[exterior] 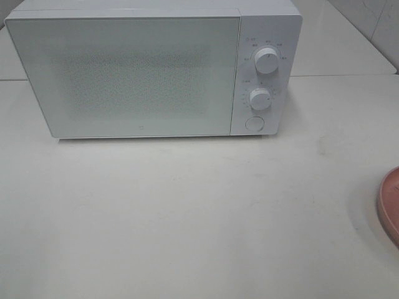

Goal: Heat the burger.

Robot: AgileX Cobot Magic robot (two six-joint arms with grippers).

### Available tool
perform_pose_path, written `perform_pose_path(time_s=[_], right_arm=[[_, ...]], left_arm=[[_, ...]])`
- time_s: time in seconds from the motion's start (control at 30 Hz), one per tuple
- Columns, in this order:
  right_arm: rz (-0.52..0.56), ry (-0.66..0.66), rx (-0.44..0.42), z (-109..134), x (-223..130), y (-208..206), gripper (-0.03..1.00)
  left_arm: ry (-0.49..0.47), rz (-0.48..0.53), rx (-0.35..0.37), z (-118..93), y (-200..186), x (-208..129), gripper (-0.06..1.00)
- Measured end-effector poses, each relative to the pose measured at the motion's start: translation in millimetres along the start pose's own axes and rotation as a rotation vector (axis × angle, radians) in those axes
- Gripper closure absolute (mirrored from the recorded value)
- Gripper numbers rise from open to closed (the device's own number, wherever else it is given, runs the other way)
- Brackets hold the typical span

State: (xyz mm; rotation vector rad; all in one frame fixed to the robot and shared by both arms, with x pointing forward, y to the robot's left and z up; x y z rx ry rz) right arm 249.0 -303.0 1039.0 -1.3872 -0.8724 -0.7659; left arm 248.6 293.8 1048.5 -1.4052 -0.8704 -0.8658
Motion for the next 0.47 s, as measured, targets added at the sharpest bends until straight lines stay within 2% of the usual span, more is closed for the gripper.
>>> perform_pose_path(time_s=[0.47], right_arm=[[0.0,0.0,0.0,0.0,0.0,0.0,0.21]], left_arm=[[0.0,0.0,0.0,0.0,0.0,0.0,-0.04]])
Point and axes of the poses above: a point on each arm's last joint axis where the gripper is mounted, y pointing out along that axis toward the gripper, z along the wrist's bending axis when the last joint is at zero, x = y × z, the point moved 2 cm from there along y, pointing out along that axis toward the gripper
